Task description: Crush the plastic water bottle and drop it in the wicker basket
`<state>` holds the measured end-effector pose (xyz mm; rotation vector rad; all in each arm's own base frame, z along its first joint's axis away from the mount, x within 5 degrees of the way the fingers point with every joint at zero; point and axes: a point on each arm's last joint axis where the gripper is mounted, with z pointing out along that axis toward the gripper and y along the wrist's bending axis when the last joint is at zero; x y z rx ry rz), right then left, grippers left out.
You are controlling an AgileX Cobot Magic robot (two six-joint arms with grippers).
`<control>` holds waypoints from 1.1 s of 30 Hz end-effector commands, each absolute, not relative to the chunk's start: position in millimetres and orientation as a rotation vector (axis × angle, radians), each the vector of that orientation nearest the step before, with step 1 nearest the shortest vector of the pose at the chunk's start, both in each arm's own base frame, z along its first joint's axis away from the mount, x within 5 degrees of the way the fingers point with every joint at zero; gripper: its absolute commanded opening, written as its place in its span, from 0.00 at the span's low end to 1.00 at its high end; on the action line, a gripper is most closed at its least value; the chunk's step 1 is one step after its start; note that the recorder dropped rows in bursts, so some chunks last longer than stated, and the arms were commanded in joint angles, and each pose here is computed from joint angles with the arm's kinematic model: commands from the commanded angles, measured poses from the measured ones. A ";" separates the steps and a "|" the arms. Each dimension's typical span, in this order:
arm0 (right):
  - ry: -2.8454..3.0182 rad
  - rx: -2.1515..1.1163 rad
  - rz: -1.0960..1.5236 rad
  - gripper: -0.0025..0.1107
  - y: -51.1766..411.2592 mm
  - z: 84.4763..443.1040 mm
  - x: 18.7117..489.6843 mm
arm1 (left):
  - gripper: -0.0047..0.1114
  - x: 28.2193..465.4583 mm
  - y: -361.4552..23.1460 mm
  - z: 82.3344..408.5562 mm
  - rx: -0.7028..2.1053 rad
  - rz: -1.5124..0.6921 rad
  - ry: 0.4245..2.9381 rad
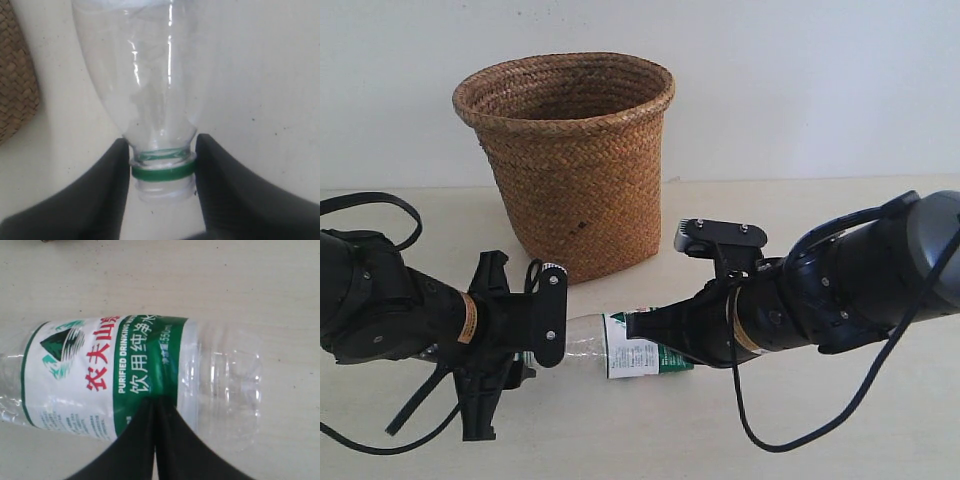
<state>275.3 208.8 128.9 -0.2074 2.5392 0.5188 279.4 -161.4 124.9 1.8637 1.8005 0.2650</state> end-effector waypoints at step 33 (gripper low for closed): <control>2.360 -0.226 0.666 0.02 204.7 195.8 263.6 | 0.07 278.8 -162.4 125.0 1.885 0.275 1.791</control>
